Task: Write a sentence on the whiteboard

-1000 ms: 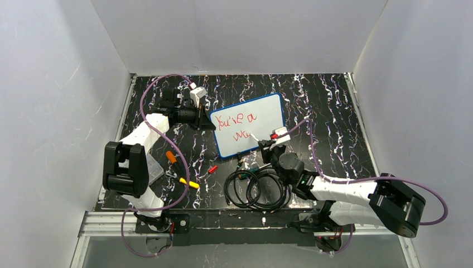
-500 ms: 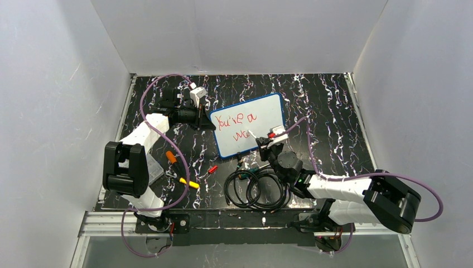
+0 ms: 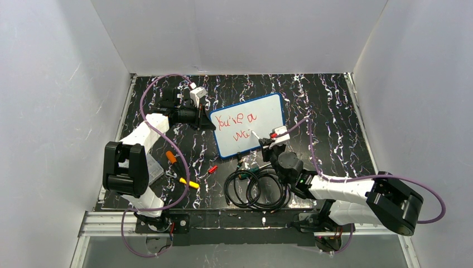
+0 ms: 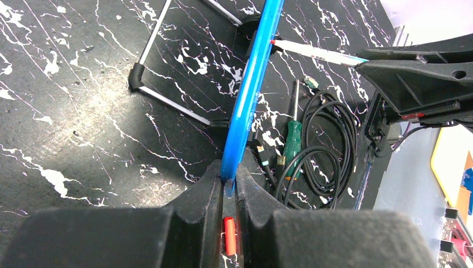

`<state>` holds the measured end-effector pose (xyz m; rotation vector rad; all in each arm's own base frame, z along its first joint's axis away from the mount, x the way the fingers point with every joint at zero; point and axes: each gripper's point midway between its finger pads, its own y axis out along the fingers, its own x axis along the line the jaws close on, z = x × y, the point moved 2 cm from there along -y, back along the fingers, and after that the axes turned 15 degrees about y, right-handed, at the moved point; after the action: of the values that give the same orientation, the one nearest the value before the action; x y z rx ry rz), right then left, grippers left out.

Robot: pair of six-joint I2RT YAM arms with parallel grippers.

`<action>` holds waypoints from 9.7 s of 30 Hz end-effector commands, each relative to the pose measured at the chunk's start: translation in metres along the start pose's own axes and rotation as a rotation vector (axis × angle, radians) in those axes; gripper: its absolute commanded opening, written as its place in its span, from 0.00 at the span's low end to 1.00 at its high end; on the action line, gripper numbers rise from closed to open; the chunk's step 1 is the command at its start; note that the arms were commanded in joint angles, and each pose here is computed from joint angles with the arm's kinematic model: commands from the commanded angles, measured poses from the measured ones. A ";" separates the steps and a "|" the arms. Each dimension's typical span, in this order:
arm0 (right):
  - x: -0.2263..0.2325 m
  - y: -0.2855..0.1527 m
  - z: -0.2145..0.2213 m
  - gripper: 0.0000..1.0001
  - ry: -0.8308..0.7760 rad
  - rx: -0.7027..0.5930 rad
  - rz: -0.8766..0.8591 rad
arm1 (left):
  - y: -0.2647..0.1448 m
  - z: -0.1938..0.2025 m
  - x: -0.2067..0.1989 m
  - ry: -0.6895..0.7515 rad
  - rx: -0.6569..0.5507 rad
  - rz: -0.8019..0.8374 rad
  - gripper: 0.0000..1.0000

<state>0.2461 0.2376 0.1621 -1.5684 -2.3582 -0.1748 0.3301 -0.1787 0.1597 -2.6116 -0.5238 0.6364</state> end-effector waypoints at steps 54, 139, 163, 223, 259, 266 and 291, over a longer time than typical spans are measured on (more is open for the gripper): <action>0.010 0.011 -0.034 0.01 0.047 -0.130 -0.010 | -0.006 -0.014 -0.007 0.045 -0.027 0.003 0.00; -0.023 0.006 -0.027 0.01 0.028 -0.136 0.129 | -0.006 -0.015 -0.008 0.046 -0.029 0.005 0.00; -0.026 -0.008 -0.025 0.01 0.095 -0.107 0.106 | -0.006 -0.015 -0.008 0.046 -0.031 0.006 0.00; -0.042 -0.002 -0.004 0.01 0.072 -0.026 0.093 | -0.007 -0.016 -0.008 0.050 -0.031 0.004 0.00; -0.030 0.016 -0.042 0.01 0.031 -0.135 0.103 | -0.006 -0.015 -0.008 0.050 -0.030 0.007 0.00; -0.033 0.012 -0.041 0.01 0.031 -0.129 0.110 | -0.007 -0.015 -0.009 0.050 -0.030 0.005 0.00; -0.049 0.008 -0.050 0.01 0.043 -0.130 0.087 | -0.006 -0.014 -0.007 0.047 -0.024 -0.002 0.00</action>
<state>0.2750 0.1777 0.1780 -1.7441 -2.2640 -0.2495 0.3300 -0.1790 0.1597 -2.6119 -0.5229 0.6357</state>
